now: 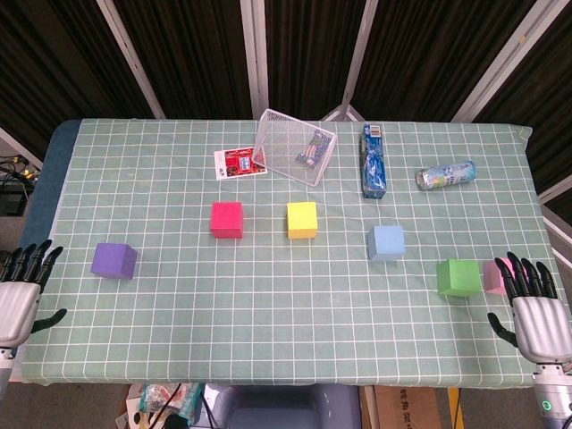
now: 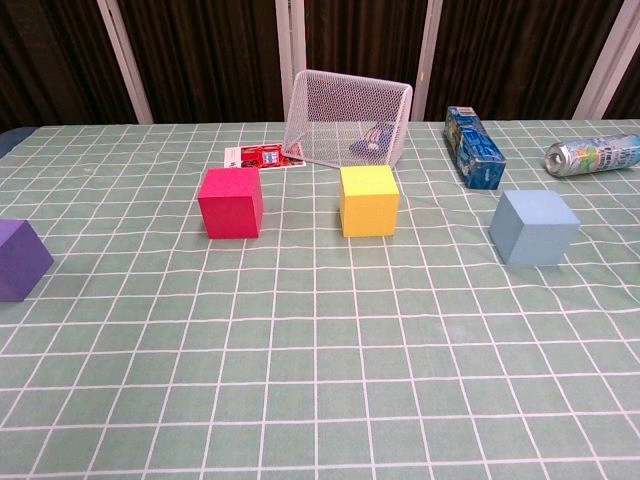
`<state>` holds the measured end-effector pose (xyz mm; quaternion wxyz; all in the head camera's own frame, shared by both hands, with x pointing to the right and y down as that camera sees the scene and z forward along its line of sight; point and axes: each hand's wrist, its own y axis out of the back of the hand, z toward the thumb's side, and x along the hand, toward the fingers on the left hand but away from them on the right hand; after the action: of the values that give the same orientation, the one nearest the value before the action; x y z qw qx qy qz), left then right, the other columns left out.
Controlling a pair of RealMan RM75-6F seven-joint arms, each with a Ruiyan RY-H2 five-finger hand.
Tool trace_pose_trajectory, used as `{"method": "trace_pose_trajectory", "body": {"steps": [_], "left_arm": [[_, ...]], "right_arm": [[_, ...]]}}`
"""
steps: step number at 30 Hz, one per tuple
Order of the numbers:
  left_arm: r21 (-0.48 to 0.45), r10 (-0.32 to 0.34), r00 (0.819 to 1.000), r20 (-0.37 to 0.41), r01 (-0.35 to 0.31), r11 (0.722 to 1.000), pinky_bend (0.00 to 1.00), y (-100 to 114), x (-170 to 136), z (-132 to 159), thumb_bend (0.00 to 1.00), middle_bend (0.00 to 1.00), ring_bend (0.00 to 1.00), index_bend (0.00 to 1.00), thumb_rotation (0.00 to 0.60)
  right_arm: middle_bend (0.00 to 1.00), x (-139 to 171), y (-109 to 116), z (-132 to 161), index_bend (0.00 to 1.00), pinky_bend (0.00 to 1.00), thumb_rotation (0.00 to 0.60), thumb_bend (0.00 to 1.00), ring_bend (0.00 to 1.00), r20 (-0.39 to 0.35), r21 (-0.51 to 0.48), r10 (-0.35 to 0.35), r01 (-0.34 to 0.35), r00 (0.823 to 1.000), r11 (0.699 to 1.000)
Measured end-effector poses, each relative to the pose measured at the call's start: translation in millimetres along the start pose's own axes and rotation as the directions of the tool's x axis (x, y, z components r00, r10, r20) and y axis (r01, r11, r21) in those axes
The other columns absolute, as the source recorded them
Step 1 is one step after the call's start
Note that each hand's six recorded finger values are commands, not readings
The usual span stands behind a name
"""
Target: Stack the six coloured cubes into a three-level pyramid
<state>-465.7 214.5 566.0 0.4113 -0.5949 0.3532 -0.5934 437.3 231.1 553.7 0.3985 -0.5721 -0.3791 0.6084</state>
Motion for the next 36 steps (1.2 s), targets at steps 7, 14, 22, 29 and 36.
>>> {"method": "trace_pose_trajectory", "body": {"steps": [7, 14, 22, 29, 36], "left_arm": [[-0.004, -0.001, 1.0, -0.007, 0.001, 1.0, 0.0, 0.9, -2.0, -2.2, 0.0, 0.0, 0.0, 0.0, 0.6], [-0.014, -0.01, 1.0, -0.021, 0.01, 1.0, 0.0, -0.1, -1.6, -3.9, 0.0, 0.0, 0.0, 0.0, 0.6], [-0.028, -0.018, 0.999, -0.032, 0.017, 0.999, 0.0, -0.1, -1.1, -3.7, 0.0, 0.0, 0.0, 0.0, 0.6], [-0.037, -0.034, 0.999, -0.029, 0.033, 0.999, 0.0, -1.6, -2.1, -1.9, 0.0, 0.0, 0.0, 0.0, 0.6], [-0.045, -0.054, 0.998, -0.029, 0.053, 0.998, 0.0, -1.2, 1.6, 0.7, 0.01, 0.0, 0.0, 0.0, 0.6]], "right_arm": [[0.0, 1.0, 0.1, 2.1, 0.0, 0.0, 0.6, 0.3, 0.0, -0.004, -0.003, -0.002, 0.002, 1.0, 1.0], [0.0, -0.1, -1.7, 2.7, 0.0, 0.0, 0.6, 0.3, 0.0, -0.005, -0.016, 0.007, -0.007, 1.0, 1.0], [0.0, -0.7, -0.2, 0.6, 0.0, 0.0, 0.6, 0.3, 0.0, 0.002, -0.039, 0.004, -0.004, 1.0, 0.999], [0.0, -1.1, 0.9, -3.1, 0.0, 0.0, 0.6, 0.3, 0.0, 0.026, -0.069, 0.01, -0.008, 1.0, 0.998], [0.0, -3.5, -0.3, -4.2, 0.0, 0.0, 0.6, 0.3, 0.0, 0.043, -0.095, 0.021, -0.017, 0.999, 0.995]]}}
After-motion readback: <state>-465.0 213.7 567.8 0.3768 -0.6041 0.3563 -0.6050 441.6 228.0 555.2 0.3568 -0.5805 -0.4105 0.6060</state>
